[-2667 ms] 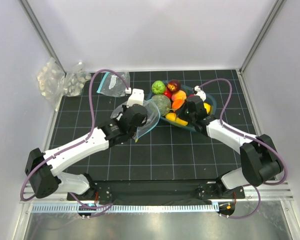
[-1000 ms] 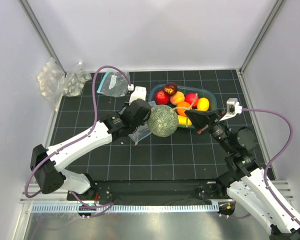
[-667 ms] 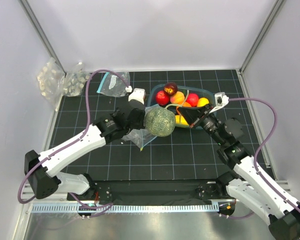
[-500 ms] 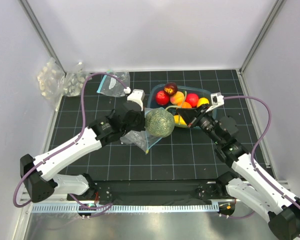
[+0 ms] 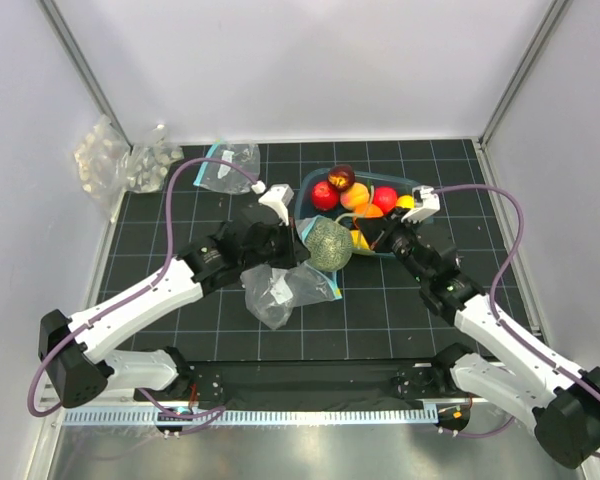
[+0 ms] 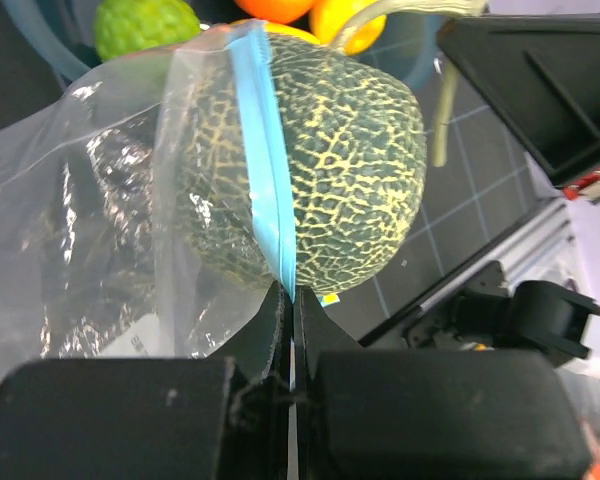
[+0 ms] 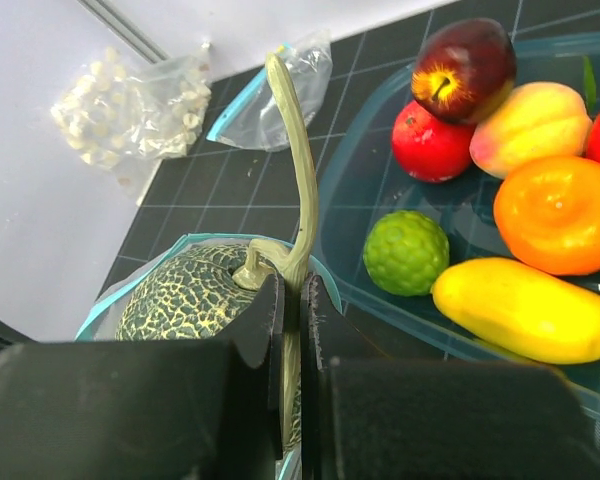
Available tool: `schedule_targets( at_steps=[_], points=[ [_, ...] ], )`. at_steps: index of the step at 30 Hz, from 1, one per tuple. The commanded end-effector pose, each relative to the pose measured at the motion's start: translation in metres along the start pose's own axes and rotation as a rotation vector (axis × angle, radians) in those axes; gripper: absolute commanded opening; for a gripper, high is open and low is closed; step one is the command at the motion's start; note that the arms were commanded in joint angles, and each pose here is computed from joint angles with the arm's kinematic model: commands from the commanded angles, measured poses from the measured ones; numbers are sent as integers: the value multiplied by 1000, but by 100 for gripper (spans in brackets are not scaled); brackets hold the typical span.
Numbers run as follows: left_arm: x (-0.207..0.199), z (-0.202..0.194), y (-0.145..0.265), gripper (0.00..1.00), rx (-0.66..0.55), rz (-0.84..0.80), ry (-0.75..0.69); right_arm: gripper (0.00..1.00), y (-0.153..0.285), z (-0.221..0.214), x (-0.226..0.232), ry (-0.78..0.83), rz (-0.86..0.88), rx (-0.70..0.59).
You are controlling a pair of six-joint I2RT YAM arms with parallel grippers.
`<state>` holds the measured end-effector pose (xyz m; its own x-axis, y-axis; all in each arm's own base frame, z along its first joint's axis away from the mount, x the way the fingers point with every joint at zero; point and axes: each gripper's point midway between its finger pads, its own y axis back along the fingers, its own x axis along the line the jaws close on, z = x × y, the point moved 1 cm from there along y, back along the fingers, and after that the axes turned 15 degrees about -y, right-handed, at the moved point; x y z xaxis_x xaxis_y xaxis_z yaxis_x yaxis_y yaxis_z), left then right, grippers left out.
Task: Place the food in the zip-top bag and seal the zipper
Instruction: Place the fake fruit in the zipper food storage bag.
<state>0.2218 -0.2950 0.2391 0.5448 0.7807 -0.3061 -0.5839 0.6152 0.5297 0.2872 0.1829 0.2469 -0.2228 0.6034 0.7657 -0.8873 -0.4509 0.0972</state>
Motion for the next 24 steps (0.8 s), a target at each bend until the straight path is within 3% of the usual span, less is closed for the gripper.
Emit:
schedule_targets(
  at_steps=[1,9,15,24],
  points=[
    [-24,19,11,0,-72,-144,53,1,-6,18,27,-15,54,-69],
    [-20,23,9,0,-115,-145,25,1,-21,-23,48,-15,117,83],
    [2,26,3,0,-165,-36,-60,1,-32,-60,63,-54,206,253],
    [28,24,-9,0,-200,83,-197,1,-29,-67,75,-123,262,309]
  ],
)
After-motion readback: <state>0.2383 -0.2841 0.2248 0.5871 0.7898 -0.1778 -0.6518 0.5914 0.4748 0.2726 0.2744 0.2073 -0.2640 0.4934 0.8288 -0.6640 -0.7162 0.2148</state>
